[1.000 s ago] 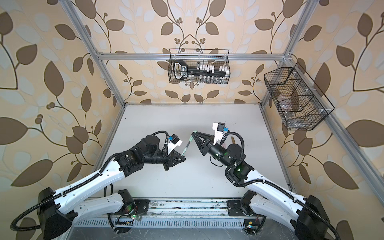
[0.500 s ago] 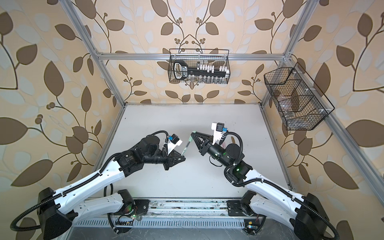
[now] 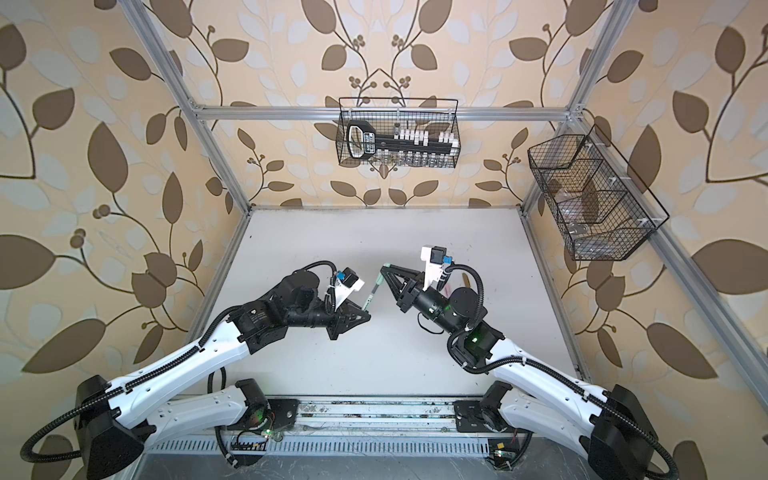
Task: Insert the pens into the pen caps
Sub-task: 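Carry the green cap over the pen nib held by the left gripper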
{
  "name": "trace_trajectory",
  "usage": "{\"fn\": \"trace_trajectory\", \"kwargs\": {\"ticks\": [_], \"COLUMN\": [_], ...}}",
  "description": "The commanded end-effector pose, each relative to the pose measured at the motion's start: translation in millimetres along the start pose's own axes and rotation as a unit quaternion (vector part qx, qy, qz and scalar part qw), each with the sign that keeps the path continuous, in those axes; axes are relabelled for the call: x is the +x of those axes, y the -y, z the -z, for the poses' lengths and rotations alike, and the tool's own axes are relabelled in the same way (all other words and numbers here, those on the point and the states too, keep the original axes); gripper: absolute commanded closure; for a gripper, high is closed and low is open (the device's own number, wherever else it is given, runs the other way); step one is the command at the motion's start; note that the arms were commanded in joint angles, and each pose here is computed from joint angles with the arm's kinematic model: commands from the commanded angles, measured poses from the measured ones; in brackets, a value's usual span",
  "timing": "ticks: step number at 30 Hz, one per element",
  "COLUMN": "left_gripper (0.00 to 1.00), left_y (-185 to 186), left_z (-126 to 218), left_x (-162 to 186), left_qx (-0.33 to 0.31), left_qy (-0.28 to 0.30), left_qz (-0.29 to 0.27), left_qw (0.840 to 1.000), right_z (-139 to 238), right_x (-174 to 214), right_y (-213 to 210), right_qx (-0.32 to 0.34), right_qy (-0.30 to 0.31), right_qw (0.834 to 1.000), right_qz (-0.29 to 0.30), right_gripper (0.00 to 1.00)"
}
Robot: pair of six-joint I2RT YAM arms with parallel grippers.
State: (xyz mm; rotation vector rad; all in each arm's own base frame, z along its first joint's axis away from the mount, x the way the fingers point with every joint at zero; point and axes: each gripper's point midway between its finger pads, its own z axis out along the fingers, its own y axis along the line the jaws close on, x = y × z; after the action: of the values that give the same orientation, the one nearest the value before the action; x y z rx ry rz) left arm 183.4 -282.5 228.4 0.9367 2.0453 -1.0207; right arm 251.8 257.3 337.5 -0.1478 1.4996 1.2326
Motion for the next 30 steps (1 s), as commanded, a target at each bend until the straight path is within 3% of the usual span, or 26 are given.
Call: {"fn": "trace_trajectory", "kwargs": {"ticks": [1, 6, 15, 24, 30], "left_gripper": [1.00, 1.00, 1.00, 1.00, 1.00], "left_y": [11, 19, 62, 77, 76], "left_z": [7, 2, 28, 45, 45], "left_x": [-19, -21, -36, -29, -27], "left_qx": [0.019, 0.048, 0.140, 0.165, 0.166], "left_qy": [0.042, 0.041, 0.150, 0.176, 0.172], "left_qz": [-0.047, -0.095, -0.197, -0.218, -0.211], "left_qw": [0.998, 0.994, 0.959, 0.945, 0.948], "right_z": [3, 16, 24, 1, 1], "right_x": [-36, -66, -73, -31, -41], "right_y": [-11, -15, -38, -61, -75], "right_qx": [-0.002, 0.022, 0.022, -0.026, -0.049], "right_qy": [0.036, 0.043, 0.016, -0.028, -0.006], "right_qw": [0.999, 0.997, 0.992, 0.991, 0.989], "right_qz": [0.023, 0.067, 0.121, 0.132, 0.141], "right_gripper": [0.83, 0.83, 0.82, 0.83, 0.83]}}
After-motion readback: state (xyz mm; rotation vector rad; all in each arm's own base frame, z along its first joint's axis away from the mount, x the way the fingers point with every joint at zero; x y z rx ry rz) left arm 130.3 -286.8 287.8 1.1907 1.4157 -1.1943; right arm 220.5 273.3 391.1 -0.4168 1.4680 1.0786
